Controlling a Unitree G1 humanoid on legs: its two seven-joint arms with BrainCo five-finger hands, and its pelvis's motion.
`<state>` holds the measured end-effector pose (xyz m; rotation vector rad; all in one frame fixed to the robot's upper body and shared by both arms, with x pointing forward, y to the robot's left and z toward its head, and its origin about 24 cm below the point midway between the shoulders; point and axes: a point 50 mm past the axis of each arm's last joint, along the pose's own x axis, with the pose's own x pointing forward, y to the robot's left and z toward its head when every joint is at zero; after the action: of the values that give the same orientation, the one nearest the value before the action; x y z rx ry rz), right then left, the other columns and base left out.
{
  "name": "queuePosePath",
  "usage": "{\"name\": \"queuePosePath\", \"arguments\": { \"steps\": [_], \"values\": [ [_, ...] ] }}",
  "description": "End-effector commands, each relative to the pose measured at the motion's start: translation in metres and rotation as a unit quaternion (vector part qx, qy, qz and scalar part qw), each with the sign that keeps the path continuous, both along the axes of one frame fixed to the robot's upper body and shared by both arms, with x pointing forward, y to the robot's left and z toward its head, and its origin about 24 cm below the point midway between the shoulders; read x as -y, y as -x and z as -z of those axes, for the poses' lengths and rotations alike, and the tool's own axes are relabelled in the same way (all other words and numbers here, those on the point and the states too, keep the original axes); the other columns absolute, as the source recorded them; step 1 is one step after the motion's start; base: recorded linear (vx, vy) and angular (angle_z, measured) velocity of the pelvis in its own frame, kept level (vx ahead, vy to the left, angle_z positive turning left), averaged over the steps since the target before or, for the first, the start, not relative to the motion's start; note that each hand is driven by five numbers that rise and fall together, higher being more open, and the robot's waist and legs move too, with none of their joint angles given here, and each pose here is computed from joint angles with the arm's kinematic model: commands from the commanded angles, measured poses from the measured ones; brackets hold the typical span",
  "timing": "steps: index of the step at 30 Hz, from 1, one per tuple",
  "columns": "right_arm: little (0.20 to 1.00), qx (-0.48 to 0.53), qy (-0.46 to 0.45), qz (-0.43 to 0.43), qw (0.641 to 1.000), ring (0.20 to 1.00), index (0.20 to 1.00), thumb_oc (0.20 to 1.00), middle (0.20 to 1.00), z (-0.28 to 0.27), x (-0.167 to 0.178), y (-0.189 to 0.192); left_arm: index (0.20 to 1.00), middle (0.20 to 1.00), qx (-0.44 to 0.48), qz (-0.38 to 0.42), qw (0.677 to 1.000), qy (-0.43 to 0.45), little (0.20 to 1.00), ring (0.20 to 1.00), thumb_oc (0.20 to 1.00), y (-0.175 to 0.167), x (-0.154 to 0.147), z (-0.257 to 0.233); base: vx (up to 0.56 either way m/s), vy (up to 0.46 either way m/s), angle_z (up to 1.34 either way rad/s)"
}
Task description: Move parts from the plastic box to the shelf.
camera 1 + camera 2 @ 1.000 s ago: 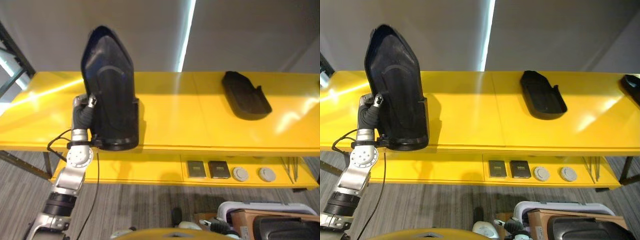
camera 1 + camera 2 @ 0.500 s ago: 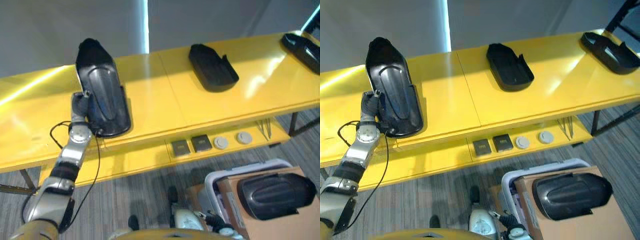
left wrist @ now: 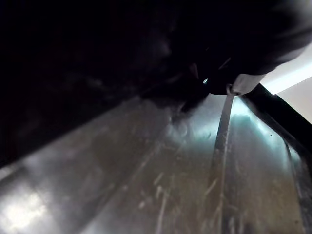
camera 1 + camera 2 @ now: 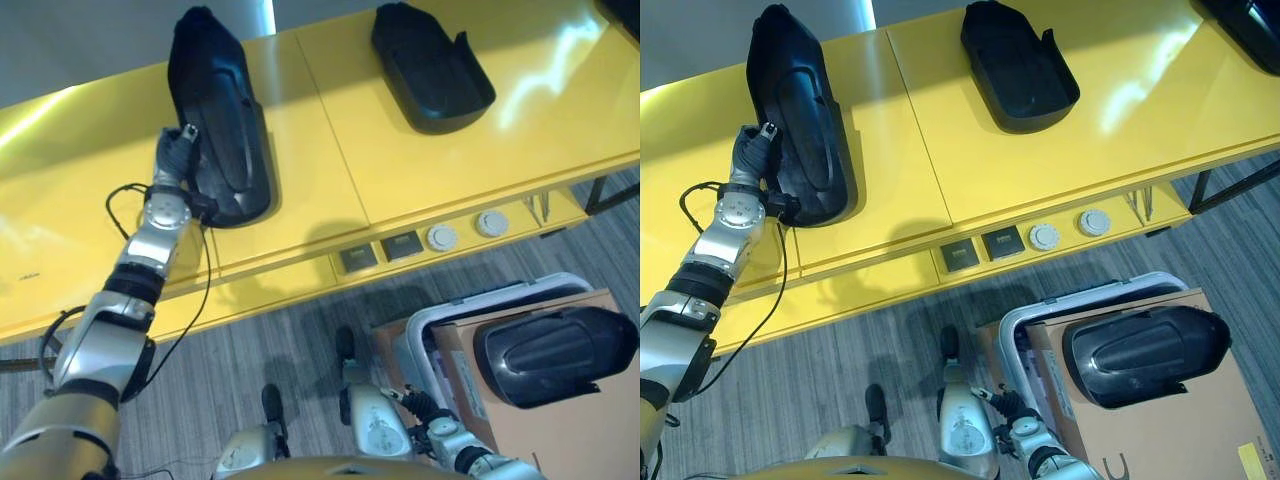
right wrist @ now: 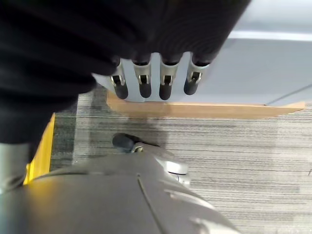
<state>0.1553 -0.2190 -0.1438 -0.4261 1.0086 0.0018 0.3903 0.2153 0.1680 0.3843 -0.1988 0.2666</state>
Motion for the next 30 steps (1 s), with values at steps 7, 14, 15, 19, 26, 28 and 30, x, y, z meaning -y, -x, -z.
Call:
{"name": "queuePosePath", "arguments": {
  "steps": [7, 14, 15, 19, 26, 28, 30],
  "values": [
    [1.0, -0.006, 0.01, -0.017, 1.0, 1.0, 1.0, 1.0, 1.0, -0.001, 0.0, -0.004, 0.548, 0.548, -0.024, -0.086, 0.996, -0.013, 0.548, 0.548, 0.548, -0.004, -0.029, 0.0, 0.0, 0.0, -0.01],
    [1.0, -0.013, 0.014, -0.011, 1.0, 1.0, 1.0, 1.0, 1.0, 0.0, 0.004, 0.0, 0.959, 0.959, -0.041, -0.116, 0.992, -0.021, 0.959, 0.959, 0.959, -0.001, -0.037, 0.01, 0.0, 0.0, 0.0],
    [1.0, -0.014, 0.013, -0.012, 1.0, 1.0, 1.0, 1.0, 1.0, 0.0, 0.004, 0.0, 1.0, 1.0, -0.04, -0.118, 0.992, -0.02, 1.0, 1.0, 1.0, 0.0, -0.038, 0.01, 0.0, 0.0, 0.0],
    [1.0, -0.018, 0.014, -0.017, 1.0, 1.0, 1.0, 1.0, 1.0, 0.001, 0.003, 0.001, 1.0, 1.0, -0.04, -0.129, 0.991, -0.005, 1.0, 1.0, 1.0, 0.002, -0.037, 0.016, 0.0, 0.0, 0.0],
    [1.0, -0.022, 0.02, -0.019, 0.999, 1.0, 1.0, 1.0, 1.0, 0.001, 0.005, 0.003, 0.868, 0.868, -0.046, -0.133, 0.989, 0.05, 0.868, 0.868, 0.868, 0.012, -0.033, 0.04, 0.01, 0.001, 0.01],
    [1.0, -0.024, 0.021, -0.018, 0.999, 1.0, 1.0, 1.0, 1.0, 0.002, 0.006, 0.004, 0.875, 0.875, -0.051, -0.132, 0.988, 0.055, 0.875, 0.875, 0.875, 0.014, -0.032, 0.045, 0.0, 0.0, 0.0],
    [1.0, -0.028, 0.022, -0.014, 0.999, 1.0, 1.0, 1.0, 1.0, 0.002, 0.008, 0.007, 0.931, 0.931, -0.063, -0.139, 0.986, 0.068, 0.931, 0.931, 0.931, 0.019, -0.034, 0.057, 0.0, 0.0, 0.0]
  ]
}}
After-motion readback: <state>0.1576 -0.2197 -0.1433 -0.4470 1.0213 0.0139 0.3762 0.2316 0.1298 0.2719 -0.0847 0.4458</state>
